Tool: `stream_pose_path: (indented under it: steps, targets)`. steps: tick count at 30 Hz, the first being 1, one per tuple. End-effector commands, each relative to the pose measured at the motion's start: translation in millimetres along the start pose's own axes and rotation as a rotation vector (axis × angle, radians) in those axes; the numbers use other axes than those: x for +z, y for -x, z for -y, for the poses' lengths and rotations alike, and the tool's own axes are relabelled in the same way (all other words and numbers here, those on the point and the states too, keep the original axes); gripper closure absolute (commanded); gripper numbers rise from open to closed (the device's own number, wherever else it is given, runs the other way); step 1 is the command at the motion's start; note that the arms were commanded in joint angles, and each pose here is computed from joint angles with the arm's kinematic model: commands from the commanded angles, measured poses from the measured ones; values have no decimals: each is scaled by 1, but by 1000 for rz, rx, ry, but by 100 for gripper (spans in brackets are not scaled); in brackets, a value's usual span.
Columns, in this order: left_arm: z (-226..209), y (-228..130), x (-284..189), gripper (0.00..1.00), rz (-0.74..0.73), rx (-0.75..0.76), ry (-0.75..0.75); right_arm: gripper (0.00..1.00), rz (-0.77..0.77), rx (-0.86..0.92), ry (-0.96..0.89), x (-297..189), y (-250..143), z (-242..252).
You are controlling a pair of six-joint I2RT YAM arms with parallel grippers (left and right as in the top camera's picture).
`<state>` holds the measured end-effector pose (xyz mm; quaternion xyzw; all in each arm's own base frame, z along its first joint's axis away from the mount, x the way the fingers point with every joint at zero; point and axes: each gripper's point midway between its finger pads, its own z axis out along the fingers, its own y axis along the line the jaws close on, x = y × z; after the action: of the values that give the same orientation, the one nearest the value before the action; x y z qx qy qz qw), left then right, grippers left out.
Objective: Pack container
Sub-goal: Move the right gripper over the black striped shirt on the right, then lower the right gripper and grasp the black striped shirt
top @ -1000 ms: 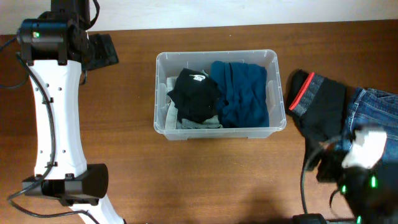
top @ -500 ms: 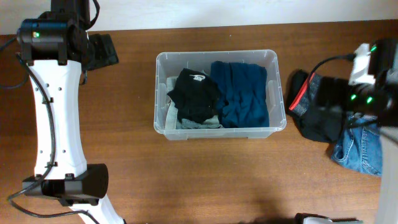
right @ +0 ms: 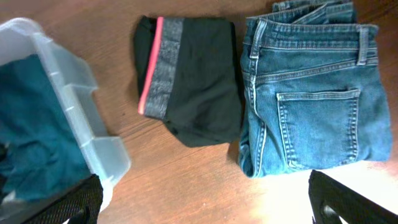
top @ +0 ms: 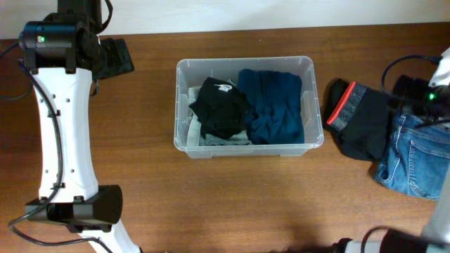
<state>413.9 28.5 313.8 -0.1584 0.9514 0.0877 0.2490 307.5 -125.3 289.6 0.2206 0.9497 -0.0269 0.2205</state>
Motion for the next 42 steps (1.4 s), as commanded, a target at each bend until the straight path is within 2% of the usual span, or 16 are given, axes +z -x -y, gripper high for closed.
stream_pose_path:
  steps: [1,4,11,21,34,42]
  targets:
    - [-3,1,-1,1,6,-2,10,2,-73,14,7,34,8,4]
    - [-3,1,-1,1,6,-2,10,2,-152,17,4,70,10,5]
    - [-3,1,-1,1,6,-2,10,2,-215,36,-1,135,21,6]
    - [-3,1,-1,1,6,-2,10,2,-307,59,-8,204,1,9]
    - [-3,1,-1,1,6,-2,10,2,-298,44,4,264,-31,-11]
    - [-3,1,-1,1,6,-2,10,2,-275,85,-14,295,-51,-6]
